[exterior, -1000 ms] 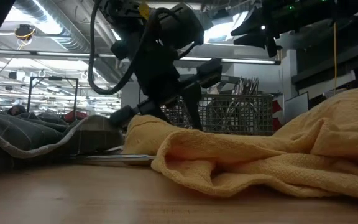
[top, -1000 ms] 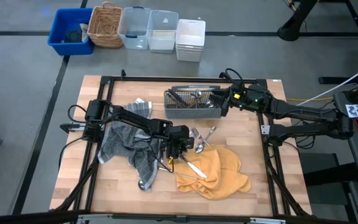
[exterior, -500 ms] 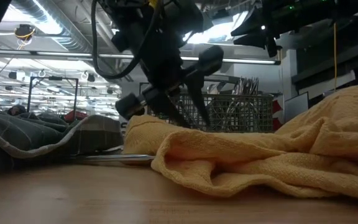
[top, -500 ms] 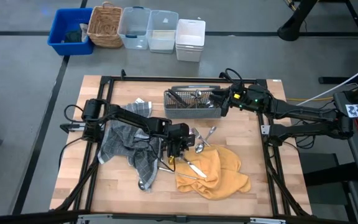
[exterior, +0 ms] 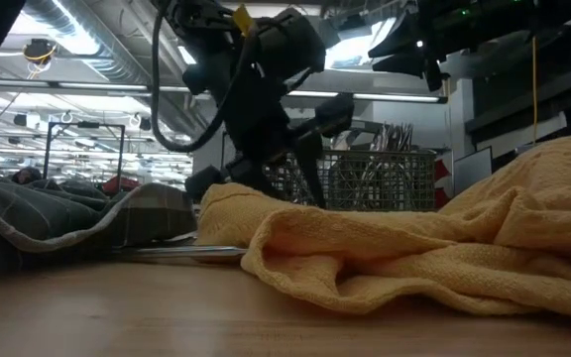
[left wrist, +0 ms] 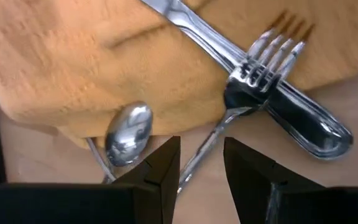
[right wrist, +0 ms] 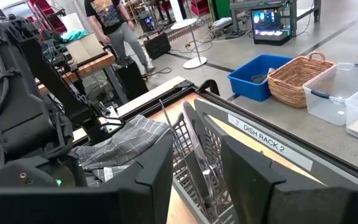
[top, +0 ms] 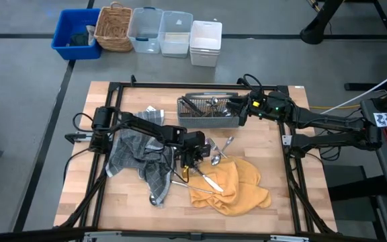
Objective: Sort silverware
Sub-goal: Put the silver fork into the gray utensil holder
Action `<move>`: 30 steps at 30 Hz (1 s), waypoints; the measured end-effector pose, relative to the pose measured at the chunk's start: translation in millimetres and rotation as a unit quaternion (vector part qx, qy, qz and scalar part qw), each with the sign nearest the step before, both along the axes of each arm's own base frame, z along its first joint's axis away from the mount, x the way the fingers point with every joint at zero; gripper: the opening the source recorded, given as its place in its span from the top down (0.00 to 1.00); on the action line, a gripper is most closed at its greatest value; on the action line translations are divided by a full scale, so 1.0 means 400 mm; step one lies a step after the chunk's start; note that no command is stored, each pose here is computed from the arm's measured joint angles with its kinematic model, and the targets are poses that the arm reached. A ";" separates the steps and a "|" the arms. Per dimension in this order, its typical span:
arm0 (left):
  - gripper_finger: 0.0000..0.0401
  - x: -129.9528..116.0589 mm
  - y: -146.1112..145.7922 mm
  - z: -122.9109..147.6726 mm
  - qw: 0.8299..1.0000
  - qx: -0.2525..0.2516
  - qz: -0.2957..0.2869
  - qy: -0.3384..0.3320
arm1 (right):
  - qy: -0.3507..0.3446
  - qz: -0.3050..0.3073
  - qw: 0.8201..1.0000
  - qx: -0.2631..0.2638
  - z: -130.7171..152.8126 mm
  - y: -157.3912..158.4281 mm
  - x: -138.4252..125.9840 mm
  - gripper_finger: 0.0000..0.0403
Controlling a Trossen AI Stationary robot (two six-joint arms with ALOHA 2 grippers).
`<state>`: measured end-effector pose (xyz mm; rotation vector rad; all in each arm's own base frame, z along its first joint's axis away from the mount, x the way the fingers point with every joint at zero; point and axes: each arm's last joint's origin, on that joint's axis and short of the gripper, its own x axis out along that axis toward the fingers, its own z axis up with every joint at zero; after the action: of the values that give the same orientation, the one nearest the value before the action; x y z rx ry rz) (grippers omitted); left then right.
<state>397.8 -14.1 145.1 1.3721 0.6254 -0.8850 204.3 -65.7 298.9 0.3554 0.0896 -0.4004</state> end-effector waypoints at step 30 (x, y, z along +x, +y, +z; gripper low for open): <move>0.98 -0.006 -0.050 -0.055 0.994 0.048 -0.096 0.032 | -0.001 0.000 1.000 0.000 0.000 0.000 0.000 0.66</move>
<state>395.3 -33.9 122.9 1.5140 0.5979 -1.0676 204.3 -65.8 298.9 0.3557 0.0883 -0.4010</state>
